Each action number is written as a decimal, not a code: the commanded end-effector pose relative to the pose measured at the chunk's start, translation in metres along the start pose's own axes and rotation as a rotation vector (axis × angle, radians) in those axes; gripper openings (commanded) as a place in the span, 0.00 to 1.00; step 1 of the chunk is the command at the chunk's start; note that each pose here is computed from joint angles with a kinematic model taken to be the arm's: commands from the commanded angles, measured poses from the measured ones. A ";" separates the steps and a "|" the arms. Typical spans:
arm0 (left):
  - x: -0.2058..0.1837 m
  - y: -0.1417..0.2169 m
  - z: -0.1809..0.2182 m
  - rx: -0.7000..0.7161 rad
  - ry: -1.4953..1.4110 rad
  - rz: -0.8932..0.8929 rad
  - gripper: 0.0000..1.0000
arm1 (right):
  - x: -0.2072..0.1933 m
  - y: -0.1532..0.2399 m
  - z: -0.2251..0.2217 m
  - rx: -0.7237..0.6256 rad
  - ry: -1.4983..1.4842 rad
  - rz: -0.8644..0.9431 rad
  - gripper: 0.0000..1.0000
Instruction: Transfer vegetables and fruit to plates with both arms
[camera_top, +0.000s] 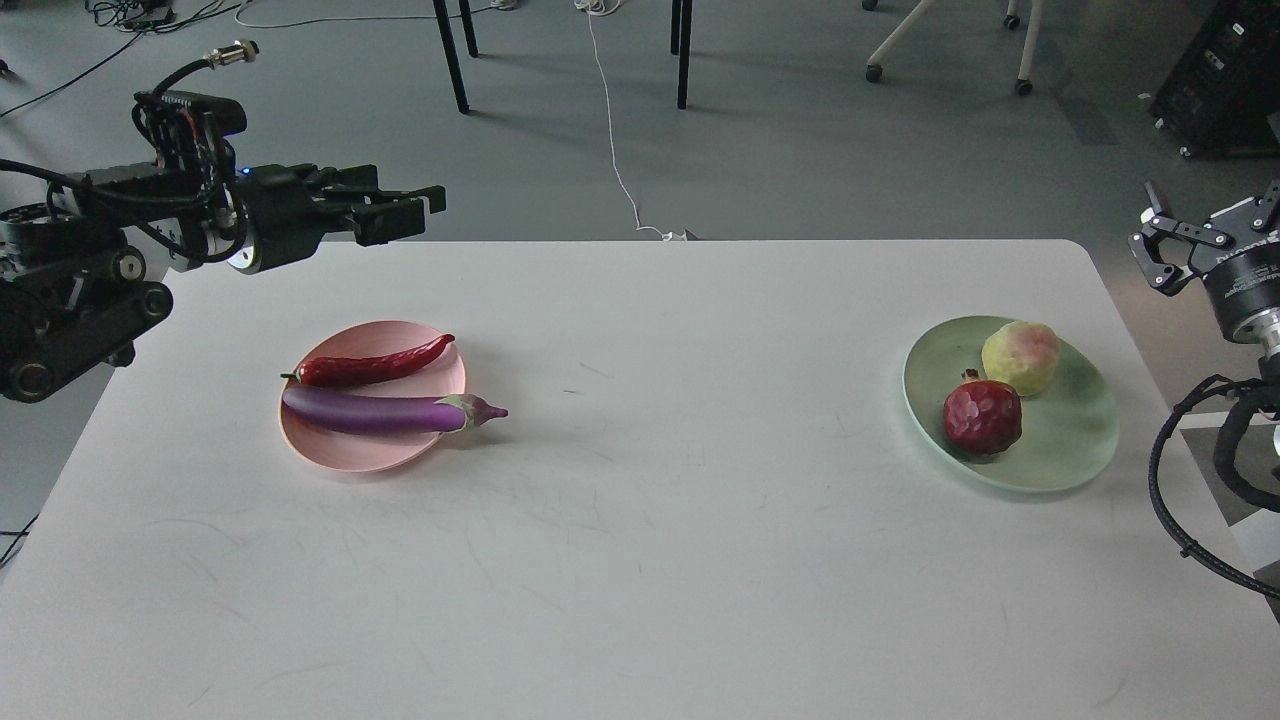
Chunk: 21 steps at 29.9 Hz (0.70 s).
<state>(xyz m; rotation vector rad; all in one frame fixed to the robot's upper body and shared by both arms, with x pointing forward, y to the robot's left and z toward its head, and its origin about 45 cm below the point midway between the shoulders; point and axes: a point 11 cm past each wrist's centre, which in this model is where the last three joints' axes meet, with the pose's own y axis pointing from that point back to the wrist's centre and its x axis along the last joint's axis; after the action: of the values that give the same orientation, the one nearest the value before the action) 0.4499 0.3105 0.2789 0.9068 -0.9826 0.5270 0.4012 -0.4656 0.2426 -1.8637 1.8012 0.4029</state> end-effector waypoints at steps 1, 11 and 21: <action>0.049 -0.006 0.017 -0.187 0.788 0.349 0.98 | 0.014 -0.004 -0.010 0.036 0.031 0.068 0.99; 0.022 -0.011 0.003 -0.284 1.408 0.539 0.98 | 0.009 -0.004 0.010 0.019 -0.008 0.065 0.99; -0.020 0.023 -0.036 -0.452 1.851 0.738 0.98 | -0.001 -0.008 0.015 0.018 -0.034 0.030 0.99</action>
<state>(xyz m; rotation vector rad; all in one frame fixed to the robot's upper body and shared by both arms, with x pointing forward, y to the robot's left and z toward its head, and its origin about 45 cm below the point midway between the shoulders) 0.4465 0.3419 0.2658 -0.4441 0.3067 1.2884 0.4091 -0.4593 0.2319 -1.8096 1.8161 0.4238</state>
